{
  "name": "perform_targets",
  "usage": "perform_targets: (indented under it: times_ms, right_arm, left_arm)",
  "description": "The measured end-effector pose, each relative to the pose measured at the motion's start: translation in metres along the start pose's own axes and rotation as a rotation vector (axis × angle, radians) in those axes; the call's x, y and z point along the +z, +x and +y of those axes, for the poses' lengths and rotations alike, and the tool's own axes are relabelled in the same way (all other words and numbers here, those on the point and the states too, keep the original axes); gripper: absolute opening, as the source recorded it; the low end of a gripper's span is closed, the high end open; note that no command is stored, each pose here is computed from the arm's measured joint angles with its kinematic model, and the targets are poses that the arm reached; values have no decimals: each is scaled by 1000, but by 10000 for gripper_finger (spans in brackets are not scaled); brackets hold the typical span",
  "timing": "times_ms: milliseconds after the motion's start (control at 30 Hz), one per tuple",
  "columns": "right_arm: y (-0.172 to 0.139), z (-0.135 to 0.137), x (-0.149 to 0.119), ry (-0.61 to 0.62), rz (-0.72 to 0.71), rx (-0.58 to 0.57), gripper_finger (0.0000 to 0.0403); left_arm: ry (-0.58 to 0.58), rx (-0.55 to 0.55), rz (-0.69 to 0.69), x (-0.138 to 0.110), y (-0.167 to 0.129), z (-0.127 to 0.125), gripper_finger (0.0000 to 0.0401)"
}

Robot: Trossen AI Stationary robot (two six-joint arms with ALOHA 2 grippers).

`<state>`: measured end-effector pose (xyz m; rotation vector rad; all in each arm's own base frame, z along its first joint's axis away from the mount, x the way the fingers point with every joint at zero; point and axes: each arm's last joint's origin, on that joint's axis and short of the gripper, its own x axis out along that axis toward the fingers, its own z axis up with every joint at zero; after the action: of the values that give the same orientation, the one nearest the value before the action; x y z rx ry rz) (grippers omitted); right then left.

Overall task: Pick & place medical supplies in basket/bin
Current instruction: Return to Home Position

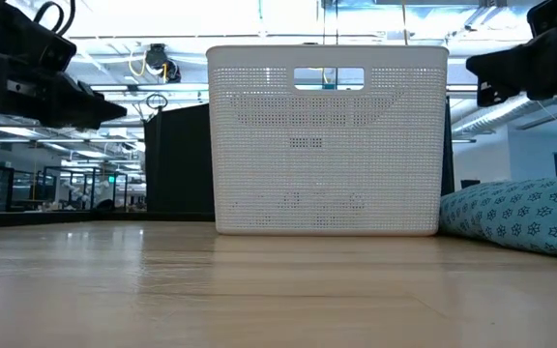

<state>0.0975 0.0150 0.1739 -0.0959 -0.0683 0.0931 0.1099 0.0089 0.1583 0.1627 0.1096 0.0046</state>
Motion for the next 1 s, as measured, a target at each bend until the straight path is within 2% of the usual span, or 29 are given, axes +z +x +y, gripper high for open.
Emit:
perform_targets:
  times_ms: [300,700,1000]
  right_arm:
    - [0,-1,6,-37,-57,-10,0]
    - [0,0,4,-20,-42,-7,0]
    - [0,0,4,-8,-43,-4,0]
  left_arm:
    - [-30,2,66,-6,0,-1,3]
    - [-26,2,69,-7,0,-1,44]
    - [-57,3,67,-6,0,-1,37]
